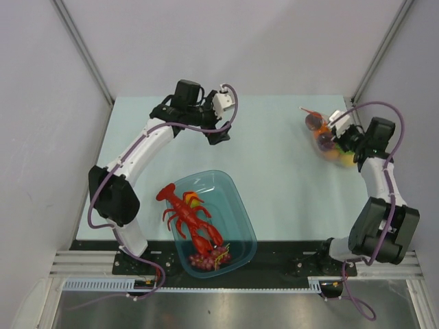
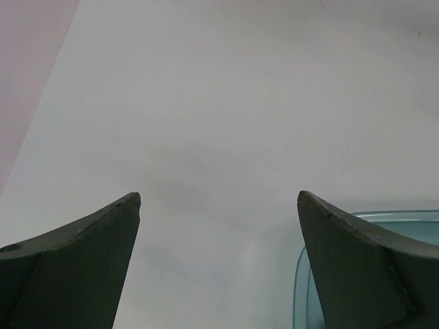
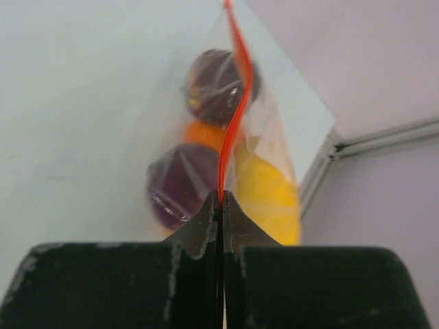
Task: Place the food in the zip-top bag and seal the zipper
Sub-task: Place the zipper food storage bag at the center of the board, then reset both arms
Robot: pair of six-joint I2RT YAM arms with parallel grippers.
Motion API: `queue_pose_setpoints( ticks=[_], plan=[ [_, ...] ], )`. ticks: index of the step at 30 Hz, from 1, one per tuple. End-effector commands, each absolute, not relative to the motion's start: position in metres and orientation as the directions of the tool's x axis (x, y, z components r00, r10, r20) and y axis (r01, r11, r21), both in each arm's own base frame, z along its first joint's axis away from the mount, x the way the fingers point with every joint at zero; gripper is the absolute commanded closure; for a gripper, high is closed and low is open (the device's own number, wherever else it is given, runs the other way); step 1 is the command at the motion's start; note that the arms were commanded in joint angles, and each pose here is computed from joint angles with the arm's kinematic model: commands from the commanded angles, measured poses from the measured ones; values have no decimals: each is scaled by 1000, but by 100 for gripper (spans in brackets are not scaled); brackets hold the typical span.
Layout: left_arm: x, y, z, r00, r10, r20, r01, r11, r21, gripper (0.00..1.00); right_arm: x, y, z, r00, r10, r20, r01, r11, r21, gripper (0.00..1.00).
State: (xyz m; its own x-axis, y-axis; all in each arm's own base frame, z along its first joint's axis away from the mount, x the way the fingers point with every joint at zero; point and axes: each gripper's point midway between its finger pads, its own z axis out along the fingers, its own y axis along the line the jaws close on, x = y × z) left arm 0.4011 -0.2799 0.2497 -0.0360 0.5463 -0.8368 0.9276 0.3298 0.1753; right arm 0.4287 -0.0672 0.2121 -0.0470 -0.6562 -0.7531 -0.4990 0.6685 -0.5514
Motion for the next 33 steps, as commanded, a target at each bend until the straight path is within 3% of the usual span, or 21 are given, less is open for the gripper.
queue_pose_setpoints(
  ticks=[1,11,18,21,22,25,28,33],
  plan=[
    [395,-268,271,-70,506,-860,907,390,156,0,383,-15,189,39,-713,-700,-622,530,-576,100],
    [390,-261,257,-189,519,-834,894,442,72,0,293,23,113,-16,-778,-628,-803,384,-456,100],
    [397,-255,257,-256,499,-828,852,521,51,0,246,18,94,-68,-788,-612,-855,362,-371,82],
    [401,-253,259,-308,497,-811,829,558,27,0,243,12,111,-100,-766,-635,-824,422,-378,50],
    [403,-251,260,-317,504,-804,824,567,30,0,240,13,116,-120,-750,-650,-822,442,-359,34],
    [408,-248,272,-362,486,-795,805,594,-4,0,239,21,153,-161,-666,-729,-786,533,-313,16],
    [415,-240,289,-412,424,-807,766,640,-55,0,247,35,204,-179,-534,-826,-730,635,-252,5],
    [431,-208,311,-442,320,-838,676,733,-77,0,278,45,268,-204,-353,-913,-627,764,-156,0]
  ],
)
